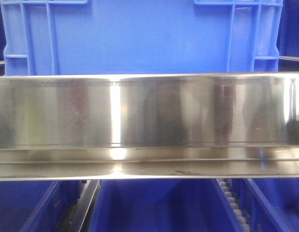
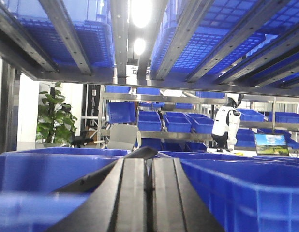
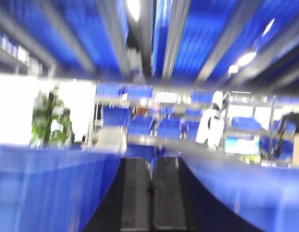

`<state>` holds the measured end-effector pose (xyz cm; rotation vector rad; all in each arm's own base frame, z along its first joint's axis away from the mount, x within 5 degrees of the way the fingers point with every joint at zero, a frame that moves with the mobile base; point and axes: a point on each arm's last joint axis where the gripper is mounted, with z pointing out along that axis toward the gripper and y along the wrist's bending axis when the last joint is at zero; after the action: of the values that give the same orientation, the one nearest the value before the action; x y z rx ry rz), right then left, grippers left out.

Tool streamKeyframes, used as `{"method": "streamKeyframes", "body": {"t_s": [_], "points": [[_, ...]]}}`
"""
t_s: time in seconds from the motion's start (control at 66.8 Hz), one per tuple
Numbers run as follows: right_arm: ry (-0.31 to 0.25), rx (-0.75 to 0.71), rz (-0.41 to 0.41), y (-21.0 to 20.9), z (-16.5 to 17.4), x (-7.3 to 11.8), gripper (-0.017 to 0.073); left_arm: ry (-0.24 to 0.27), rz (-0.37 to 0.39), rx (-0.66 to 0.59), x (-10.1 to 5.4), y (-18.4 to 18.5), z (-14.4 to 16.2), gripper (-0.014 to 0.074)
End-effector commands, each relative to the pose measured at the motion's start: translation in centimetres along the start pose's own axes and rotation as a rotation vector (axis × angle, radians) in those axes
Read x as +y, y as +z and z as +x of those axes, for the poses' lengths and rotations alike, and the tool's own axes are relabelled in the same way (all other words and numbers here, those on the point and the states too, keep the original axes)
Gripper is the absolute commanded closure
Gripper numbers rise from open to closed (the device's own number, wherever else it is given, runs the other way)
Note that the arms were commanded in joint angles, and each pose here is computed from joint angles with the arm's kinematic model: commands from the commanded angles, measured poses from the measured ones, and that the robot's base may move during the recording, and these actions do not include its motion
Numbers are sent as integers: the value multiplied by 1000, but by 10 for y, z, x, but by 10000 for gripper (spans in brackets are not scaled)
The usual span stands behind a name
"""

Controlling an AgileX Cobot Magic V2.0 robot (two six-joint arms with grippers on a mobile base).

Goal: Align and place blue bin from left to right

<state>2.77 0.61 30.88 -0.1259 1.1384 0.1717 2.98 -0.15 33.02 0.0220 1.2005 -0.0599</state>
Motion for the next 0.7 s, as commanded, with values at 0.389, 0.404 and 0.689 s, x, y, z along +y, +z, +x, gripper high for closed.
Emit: {"method": "streamKeyframes", "body": {"t_s": [0.389,0.404,0.689], "points": [[12,471,29,69,-42,-4,645,-39,-13,367,-1,95,-43,704],[12,491,30,72,-43,-4,645,-39,-13,368,-1,98,-43,704],[12,532,31,98,-50,-4,645,-39,-11,321,-1,129,-39,704]]}}
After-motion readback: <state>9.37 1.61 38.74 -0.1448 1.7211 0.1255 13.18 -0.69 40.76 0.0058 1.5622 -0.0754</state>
